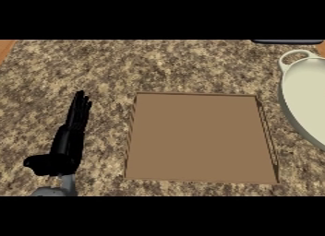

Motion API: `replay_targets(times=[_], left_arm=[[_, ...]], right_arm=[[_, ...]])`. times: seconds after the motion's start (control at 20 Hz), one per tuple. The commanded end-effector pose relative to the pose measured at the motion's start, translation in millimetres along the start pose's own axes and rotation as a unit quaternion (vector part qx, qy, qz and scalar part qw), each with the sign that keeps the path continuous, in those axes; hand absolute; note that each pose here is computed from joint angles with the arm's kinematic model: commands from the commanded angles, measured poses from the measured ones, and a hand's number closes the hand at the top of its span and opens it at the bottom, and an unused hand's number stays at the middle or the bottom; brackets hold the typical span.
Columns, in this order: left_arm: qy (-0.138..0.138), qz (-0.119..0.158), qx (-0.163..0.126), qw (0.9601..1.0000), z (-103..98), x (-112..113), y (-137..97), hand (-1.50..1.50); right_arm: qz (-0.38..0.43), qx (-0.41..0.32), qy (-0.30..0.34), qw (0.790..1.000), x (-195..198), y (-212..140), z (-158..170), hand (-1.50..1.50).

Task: Pick the pear from the tray and place it in the pot

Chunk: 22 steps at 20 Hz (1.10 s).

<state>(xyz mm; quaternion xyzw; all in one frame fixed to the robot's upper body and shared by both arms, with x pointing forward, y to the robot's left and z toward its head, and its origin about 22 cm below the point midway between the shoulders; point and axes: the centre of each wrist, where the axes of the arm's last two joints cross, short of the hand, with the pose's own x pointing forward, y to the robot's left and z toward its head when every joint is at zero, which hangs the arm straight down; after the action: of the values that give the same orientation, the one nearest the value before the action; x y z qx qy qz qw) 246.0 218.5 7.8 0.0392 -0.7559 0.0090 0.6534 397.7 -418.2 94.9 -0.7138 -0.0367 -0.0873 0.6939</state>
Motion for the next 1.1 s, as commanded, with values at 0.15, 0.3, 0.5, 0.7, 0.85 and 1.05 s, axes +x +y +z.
replay_targets(times=[0.15,0.3,0.5,0.7,0.85,1.05], left_arm=[[0.001,-0.002,0.004,1.0000,-4,-5,-4,0.00],[-0.001,-0.001,0.005,1.0000,-2,2,7,0.00],[0.006,-0.006,0.010,0.9999,-3,0,11,0.00],[0.007,-0.004,0.009,0.9999,3,-8,-5,0.00],[0.009,-0.001,0.010,0.9999,8,-8,4,0.00],[0.006,-0.004,0.017,0.9998,18,-11,20,0.00]], right_arm=[[-0.070,0.084,0.134,0.985,-20,33,2,-1.50],[-0.154,0.042,0.088,0.983,-24,34,2,-1.50],[-0.299,-0.060,0.038,0.952,-19,11,1,-1.50],[-0.404,-0.125,0.041,0.905,-29,9,-5,-1.50],[-0.446,-0.135,0.075,0.882,-38,19,2,-1.50],[-0.461,-0.156,0.088,0.869,-53,25,3,-1.50]])
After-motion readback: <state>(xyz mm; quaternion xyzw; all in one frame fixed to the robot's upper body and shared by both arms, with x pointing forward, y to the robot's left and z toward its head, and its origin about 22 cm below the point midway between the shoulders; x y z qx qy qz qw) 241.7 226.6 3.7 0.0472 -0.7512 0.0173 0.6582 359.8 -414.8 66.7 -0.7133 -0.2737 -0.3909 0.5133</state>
